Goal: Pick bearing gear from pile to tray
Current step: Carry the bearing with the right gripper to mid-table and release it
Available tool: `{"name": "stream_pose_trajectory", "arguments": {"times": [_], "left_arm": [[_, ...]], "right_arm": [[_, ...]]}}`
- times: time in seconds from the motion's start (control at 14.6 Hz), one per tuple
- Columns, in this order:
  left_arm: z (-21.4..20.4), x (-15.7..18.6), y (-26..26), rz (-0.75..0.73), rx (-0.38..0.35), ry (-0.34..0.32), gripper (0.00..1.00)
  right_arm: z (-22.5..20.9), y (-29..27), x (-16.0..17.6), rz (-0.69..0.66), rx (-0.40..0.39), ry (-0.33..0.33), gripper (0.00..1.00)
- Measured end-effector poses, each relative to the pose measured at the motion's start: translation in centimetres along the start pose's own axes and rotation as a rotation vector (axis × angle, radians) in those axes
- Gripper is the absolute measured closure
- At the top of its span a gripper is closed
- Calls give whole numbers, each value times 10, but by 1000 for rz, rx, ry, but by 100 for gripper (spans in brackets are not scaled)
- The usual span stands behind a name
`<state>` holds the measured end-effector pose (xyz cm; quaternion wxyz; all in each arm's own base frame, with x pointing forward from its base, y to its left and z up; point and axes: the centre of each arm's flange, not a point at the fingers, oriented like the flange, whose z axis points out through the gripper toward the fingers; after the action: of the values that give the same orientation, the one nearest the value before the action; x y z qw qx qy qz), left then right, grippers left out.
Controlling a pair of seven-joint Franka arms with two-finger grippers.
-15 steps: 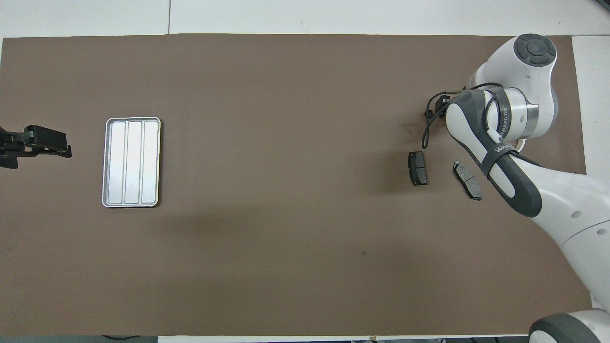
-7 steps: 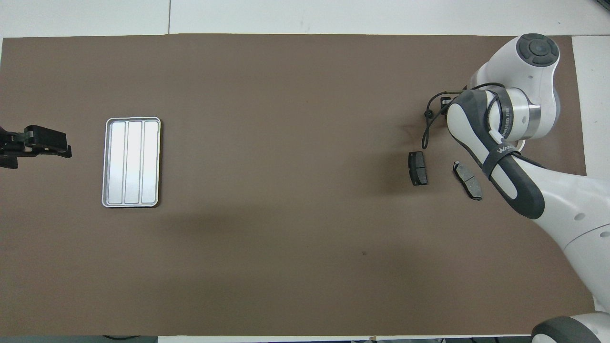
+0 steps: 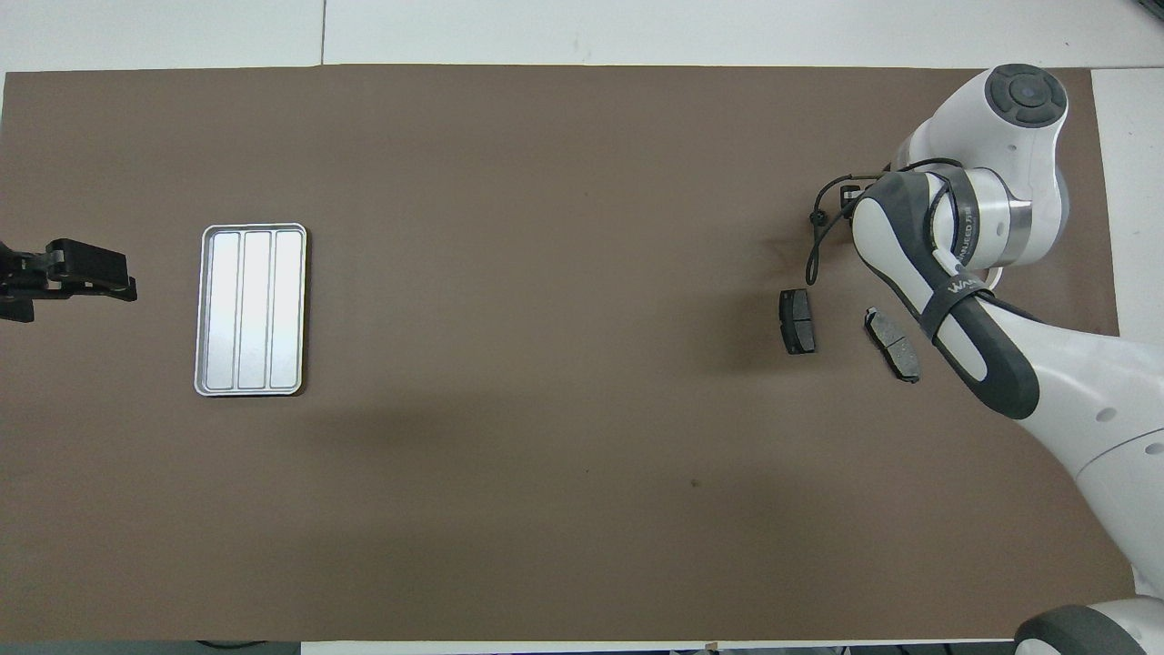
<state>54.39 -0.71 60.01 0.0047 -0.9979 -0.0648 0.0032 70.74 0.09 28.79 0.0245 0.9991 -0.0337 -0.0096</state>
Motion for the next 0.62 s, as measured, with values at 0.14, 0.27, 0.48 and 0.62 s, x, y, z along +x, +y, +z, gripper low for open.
{"name": "stream_pose_trajectory", "arguments": {"times": [0.14,0.27,0.48,0.62], "left_arm": [[0,0,0,0,0,0,0],[0,0,0,0,0,0,0],[0,0,0,0,0,0,0],[0,0,0,0,0,0,0]], "right_arm": [[-6,-9,2,-13,1,11,65],[-16,-24,1,-34,-2,-1,65],[-51,-48,1,-29,-10,-20,65],[-74,-69,-2,14,-11,-9,65]]}}
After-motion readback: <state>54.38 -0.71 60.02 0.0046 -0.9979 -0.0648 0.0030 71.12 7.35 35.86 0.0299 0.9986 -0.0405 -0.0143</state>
